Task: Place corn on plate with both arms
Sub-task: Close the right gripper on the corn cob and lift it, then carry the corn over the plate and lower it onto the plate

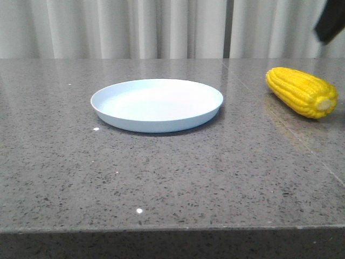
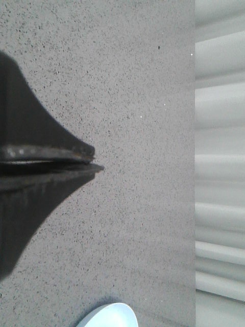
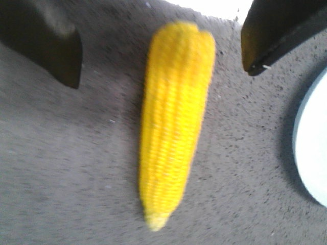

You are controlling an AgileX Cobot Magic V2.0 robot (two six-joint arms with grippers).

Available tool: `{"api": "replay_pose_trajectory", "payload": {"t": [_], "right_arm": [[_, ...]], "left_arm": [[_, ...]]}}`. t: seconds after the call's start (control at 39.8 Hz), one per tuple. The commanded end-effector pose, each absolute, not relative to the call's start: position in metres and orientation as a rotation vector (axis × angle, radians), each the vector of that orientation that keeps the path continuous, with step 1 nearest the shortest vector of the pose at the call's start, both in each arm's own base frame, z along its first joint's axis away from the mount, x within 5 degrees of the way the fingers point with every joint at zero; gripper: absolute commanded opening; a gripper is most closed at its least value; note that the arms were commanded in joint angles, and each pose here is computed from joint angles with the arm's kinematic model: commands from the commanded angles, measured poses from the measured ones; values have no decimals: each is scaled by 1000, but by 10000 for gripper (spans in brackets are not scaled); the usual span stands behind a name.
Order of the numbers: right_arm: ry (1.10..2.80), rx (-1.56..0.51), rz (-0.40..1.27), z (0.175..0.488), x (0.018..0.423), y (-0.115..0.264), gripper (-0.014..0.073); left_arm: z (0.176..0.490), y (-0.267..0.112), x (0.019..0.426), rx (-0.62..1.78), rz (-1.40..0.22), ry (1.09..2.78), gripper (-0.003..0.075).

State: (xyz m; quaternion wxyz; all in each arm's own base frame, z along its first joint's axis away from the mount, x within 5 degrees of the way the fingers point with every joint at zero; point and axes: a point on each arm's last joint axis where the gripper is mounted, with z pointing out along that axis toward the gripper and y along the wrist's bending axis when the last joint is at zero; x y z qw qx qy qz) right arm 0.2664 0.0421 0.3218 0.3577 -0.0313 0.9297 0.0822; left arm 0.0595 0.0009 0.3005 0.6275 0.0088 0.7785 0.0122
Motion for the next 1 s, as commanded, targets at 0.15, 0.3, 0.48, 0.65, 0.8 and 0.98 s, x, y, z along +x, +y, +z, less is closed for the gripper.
{"api": "replay_pose_trajectory", "payload": {"t": [0.15,0.3,0.48,0.65,0.8,0.98], "right_arm": [[2441,-51,299,308,318,59,651],[2505,-58,303,294,335,64,638],[2543,-69,309,294,338,65,346],[2499,-72,312,307,338,66,143],[2447,-122,340,340,329,76,141],[2403,-229,434,375,322,120,141]], "left_arm": [[316,1,60,23,27,1684,-20],[316,1,60,23,27,1684,-20],[316,1,60,23,27,1684,-20],[316,1,60,23,27,1684,-20],[316,1,60,23,27,1684,-20],[316,1,60,23,27,1684,-20]]}}
